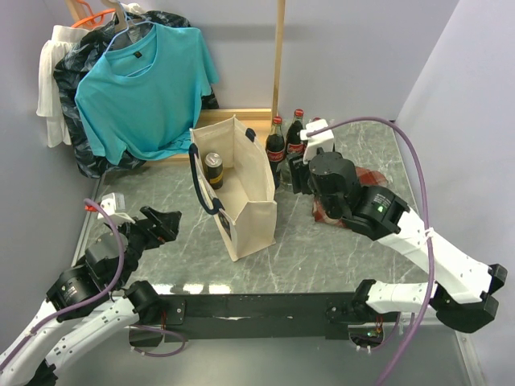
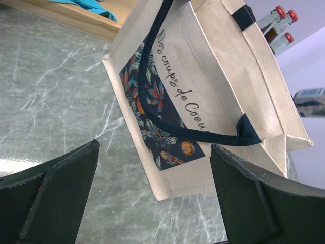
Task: Take the beverage out of the canvas bag
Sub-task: Place the drink at the center of the board.
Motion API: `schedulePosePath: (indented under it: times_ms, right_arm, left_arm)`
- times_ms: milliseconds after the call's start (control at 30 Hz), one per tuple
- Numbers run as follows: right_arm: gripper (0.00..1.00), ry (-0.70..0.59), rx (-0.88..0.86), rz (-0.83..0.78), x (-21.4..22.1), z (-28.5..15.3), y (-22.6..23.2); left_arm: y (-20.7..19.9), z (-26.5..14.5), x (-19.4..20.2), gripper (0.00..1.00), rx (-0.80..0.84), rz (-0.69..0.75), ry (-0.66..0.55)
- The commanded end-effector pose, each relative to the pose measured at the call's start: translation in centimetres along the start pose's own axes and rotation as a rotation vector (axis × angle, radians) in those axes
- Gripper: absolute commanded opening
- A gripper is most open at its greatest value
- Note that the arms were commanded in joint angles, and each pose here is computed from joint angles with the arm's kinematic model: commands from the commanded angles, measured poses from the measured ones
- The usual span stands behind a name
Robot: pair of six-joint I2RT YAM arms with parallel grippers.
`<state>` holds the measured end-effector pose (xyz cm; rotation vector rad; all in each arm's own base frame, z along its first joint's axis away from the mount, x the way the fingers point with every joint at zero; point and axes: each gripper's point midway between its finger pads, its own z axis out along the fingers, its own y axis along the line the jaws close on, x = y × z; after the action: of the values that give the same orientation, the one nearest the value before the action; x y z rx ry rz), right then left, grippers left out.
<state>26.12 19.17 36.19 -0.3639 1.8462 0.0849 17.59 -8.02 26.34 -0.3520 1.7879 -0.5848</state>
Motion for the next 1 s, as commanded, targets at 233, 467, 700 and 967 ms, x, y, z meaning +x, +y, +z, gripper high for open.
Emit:
schedulePosePath:
  times_ms: [233,467,700,967]
  right_arm:
    - [0.00,-0.066,-0.021,0.191,1.3,3.0,-1.7]
    - [0.00,-0.024,-0.045,0.194,2.8,5.3,-1.0]
    - [0.00,-0.017,-0.078,0.199,3.1,6.2,-0.7]
    - [0.00,0.029,-0.109,0.170,4.0,8.0,0.0]
  left_arm:
    - [0.5,0.3,-0.1,0.96,-0.044,0.000,-0.007]
    - [0.7,0.5,0.0,0.96,-0.065,0.003,-0.004]
    - [0.7,0.6,0.0,0.96,-0.065,0.011,-0.003]
    - [0.5,0.9,0.4,0.96,-0.065,0.025,0.012]
